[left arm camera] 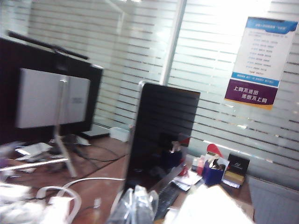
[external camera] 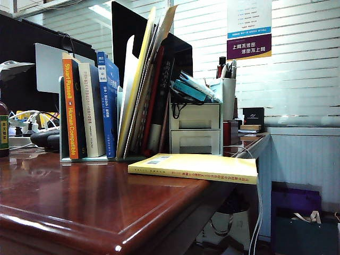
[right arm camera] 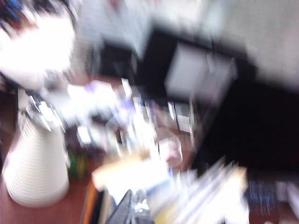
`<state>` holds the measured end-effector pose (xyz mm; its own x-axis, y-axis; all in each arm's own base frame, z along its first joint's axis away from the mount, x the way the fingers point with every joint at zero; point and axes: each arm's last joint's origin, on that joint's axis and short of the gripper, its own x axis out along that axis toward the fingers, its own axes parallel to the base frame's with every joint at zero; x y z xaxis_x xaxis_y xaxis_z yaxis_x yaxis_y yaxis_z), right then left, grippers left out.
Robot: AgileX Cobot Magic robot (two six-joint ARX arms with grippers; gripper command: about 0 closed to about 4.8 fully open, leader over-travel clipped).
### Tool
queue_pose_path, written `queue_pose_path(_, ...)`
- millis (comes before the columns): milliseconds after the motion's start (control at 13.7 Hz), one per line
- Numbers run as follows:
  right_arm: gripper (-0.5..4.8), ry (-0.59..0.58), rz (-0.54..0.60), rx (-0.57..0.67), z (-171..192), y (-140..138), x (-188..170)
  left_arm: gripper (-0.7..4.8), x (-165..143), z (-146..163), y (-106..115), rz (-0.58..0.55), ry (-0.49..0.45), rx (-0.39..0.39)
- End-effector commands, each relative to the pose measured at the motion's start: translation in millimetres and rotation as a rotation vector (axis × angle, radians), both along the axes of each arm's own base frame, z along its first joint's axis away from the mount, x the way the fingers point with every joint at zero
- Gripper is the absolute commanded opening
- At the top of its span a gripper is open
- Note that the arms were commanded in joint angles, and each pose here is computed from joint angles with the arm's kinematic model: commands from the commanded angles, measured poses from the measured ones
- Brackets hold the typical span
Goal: Pick up the blue book and put it on the bookshelf.
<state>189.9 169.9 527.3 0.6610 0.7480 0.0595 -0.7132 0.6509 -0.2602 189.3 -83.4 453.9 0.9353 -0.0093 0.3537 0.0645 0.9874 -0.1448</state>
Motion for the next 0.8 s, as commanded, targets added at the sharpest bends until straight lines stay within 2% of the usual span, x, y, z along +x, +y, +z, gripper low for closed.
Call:
queue_pose_path(73, -0.01, -0.018, -0.012, 0.052, -17.6, -14.9, -12.3, -0.06, -56.1, -18.8, 28.6, 0.001, 0.103, 0.060)
queue_pose_path(292, -0.01, -0.086, -0.013, 0.111, -66.2, -32.0, -32.6, -0.06, -105.2, -78.5, 53.5, -0.006, 0.130, 0.091)
queue_pose_path(365, -0.01, -0.133, -0.015, 0.165, -101.7, -38.7, -40.2, -0.06, -120.4, -115.8, 59.9, -0.046, 0.149, 0.130)
queue_pose_path(438, -0.01, -0.141, -0.042, 0.212, -128.5, -43.4, -44.4, -0.06, -127.0, -137.6, 62.3, -0.078, 0.156, 0.143)
queue_pose_path(511, -0.01, -0.117, -0.072, 0.232, -150.4, -46.3, -46.3, -0.06, -130.1, -152.6, 63.0, -0.107, 0.161, 0.156)
queue_pose_path(657, 0.01, 0.041, -0.218, 0.230, -208.9, -55.8, -50.7, -0.06, -132.8, -187.7, 63.4, -0.138, 0.244, 0.199)
queue_pose_path(803, 0.00, 0.090, -0.267, 0.187, -243.6, -62.5, -56.8, -0.05, -130.0, -203.0, 61.5, -0.160, 0.311, 0.226)
